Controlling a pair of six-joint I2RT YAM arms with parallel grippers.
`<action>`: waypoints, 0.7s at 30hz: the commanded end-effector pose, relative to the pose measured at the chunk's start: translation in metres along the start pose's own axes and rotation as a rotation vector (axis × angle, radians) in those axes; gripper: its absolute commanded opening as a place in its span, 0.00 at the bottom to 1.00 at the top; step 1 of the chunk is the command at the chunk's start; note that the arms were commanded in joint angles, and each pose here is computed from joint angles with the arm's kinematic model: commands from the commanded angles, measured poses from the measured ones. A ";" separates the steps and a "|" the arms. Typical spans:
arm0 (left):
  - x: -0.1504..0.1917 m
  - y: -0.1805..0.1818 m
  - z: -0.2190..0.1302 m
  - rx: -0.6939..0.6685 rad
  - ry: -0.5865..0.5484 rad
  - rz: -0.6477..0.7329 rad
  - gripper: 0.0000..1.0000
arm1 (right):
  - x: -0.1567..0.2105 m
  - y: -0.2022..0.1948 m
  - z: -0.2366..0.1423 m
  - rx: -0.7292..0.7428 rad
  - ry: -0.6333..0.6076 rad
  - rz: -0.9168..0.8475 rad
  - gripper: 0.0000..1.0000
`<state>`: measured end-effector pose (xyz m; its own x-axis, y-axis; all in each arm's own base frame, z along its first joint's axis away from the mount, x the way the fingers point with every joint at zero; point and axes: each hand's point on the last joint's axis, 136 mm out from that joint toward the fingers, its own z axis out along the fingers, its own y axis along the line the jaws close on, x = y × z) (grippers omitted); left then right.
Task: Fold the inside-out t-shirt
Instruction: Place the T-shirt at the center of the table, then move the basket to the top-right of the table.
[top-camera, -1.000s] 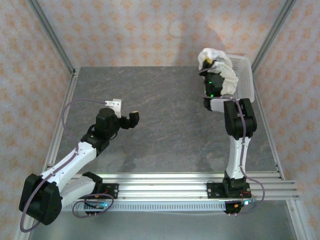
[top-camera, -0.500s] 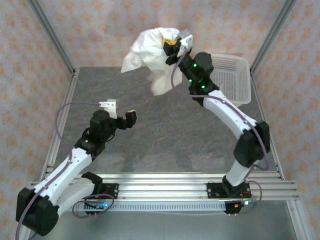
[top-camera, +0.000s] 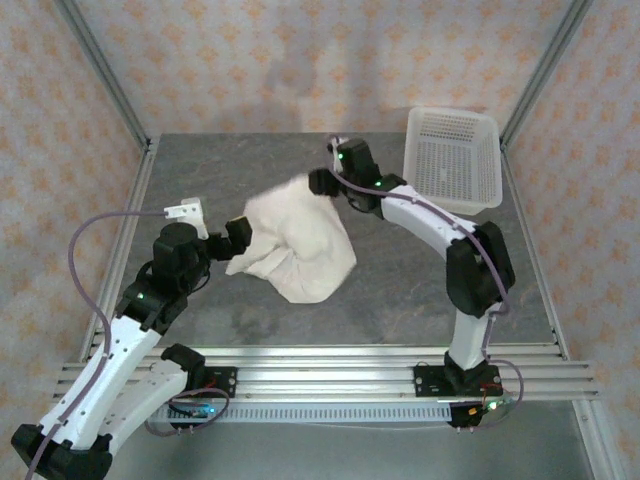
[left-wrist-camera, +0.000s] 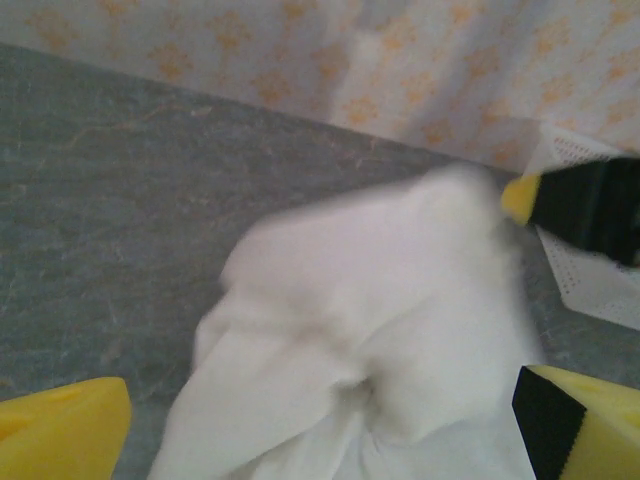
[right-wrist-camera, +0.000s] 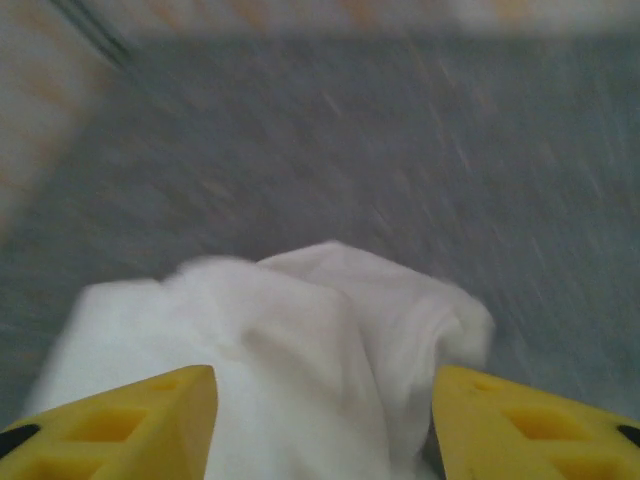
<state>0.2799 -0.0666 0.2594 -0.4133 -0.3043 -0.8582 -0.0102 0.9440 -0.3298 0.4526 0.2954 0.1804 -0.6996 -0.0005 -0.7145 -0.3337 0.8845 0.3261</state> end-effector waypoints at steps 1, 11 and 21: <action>0.018 0.009 0.006 -0.042 0.054 -0.022 1.00 | -0.029 -0.090 -0.008 0.241 -0.085 0.258 0.57; 0.043 0.009 0.021 -0.026 0.123 -0.032 1.00 | 0.000 -0.251 0.006 0.611 -0.067 0.449 0.55; 0.065 0.019 0.057 -0.150 0.245 -0.083 1.00 | -0.006 -0.182 -0.011 0.235 -0.033 0.449 0.58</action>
<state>0.2934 -0.0759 0.1766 -0.6133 -0.3204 -0.7219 -0.1206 0.9413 -0.3154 0.5228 0.0798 0.0825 -0.7051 0.4388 -0.5570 0.3251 0.8982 0.2959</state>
